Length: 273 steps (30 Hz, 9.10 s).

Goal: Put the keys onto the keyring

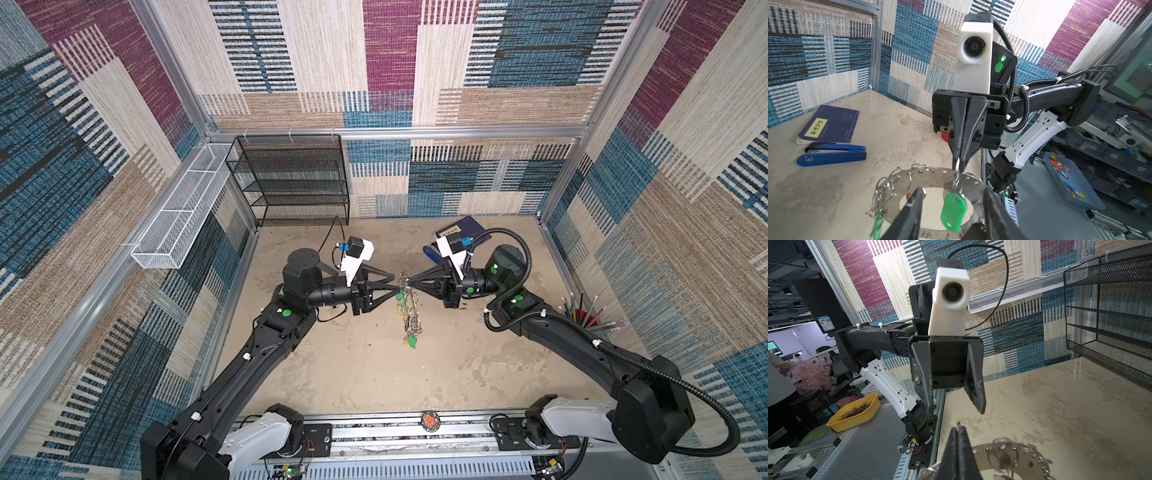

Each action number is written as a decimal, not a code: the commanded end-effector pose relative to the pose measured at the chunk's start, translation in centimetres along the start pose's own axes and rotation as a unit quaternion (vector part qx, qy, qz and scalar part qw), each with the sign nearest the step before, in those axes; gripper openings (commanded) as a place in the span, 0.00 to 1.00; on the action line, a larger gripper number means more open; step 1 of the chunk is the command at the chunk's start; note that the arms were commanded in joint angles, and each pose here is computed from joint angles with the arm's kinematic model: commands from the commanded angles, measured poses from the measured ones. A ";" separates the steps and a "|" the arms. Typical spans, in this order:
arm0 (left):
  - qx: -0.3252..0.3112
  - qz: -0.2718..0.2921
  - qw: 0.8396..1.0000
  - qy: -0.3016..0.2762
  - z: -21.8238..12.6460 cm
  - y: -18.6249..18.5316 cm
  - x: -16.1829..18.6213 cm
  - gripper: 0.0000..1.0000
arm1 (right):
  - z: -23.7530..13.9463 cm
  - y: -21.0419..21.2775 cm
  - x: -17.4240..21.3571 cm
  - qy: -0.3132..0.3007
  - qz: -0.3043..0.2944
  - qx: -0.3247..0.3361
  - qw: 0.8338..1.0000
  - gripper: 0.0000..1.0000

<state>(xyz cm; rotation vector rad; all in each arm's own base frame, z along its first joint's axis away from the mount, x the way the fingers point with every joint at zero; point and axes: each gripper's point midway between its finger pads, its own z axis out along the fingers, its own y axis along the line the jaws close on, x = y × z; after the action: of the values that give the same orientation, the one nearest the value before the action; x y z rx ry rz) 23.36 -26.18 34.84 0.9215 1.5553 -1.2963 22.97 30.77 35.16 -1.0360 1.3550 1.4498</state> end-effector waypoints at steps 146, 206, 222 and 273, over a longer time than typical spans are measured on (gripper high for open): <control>0.070 -0.040 0.988 0.129 1.9 0.2 1.3 0.26 | -0.7 0.1 -0.9 0.002 -0.008 -0.002 1.000 0.00; 0.005 -0.050 0.986 0.159 3.5 3.0 2.1 0.40 | -0.3 0.7 -0.3 -0.004 -0.005 -0.027 1.000 0.00; 0.070 -0.043 0.994 0.078 1.6 -0.2 1.1 0.50 | -0.4 0.8 -0.6 -0.010 -0.006 -0.026 1.000 0.00; 0.048 0.034 0.968 0.243 1.9 0.5 2.5 0.00 | -2.9 -0.4 -1.4 0.018 -0.003 0.071 0.997 0.54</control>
<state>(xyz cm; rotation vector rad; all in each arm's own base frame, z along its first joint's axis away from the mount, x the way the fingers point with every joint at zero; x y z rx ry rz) 24.64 -28.61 33.04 1.2976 1.8040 -1.1901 23.25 28.03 37.14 -0.9921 1.3940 1.3661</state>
